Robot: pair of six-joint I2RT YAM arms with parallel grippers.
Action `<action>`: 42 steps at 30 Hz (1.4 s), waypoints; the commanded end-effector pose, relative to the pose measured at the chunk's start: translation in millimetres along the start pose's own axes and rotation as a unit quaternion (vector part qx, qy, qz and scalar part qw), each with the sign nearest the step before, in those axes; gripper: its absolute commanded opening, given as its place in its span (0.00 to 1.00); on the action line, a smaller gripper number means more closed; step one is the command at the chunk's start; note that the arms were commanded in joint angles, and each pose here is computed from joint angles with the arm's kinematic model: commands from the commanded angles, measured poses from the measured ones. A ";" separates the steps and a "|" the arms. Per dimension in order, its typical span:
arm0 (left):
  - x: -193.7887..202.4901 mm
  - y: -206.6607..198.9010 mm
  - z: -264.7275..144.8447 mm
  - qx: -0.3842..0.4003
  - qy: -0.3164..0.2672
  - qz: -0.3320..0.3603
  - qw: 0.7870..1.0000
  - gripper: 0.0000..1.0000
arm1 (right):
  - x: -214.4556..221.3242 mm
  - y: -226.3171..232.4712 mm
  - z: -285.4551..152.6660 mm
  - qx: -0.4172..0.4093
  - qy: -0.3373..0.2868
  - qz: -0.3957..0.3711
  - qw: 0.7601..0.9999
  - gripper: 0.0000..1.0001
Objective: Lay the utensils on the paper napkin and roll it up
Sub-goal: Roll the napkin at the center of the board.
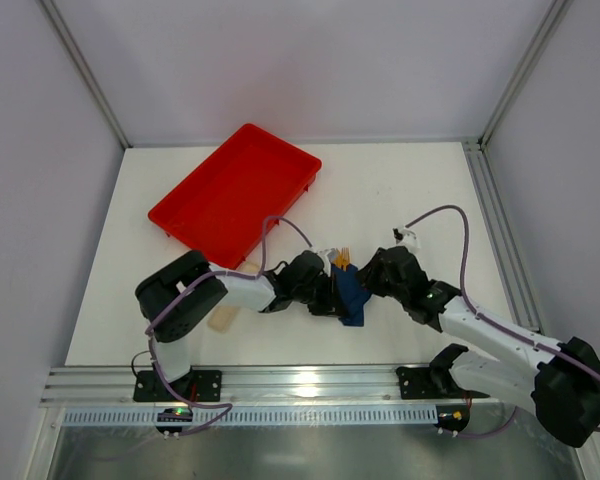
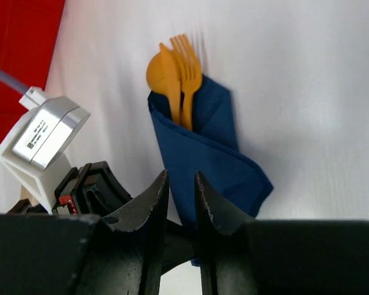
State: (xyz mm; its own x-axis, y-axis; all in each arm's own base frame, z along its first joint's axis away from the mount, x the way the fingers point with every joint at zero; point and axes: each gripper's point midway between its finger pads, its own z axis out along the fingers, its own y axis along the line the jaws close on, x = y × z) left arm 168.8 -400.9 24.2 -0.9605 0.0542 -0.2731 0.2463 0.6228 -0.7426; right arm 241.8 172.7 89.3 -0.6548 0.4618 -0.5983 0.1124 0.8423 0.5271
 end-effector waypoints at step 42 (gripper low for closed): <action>-10.1 -43.4 -32.9 -0.003 0.000 0.090 0.996 0.29 | 64.7 -45.7 17.4 0.014 0.089 -0.066 0.994 0.23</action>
State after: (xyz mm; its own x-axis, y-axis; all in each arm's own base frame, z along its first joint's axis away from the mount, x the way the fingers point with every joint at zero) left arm 146.5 -389.9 34.5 -0.9334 0.1947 -0.3015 0.3537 0.6415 -0.6807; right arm 211.8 178.7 20.0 -0.7852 0.3334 -0.5218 0.0521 0.8753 0.4807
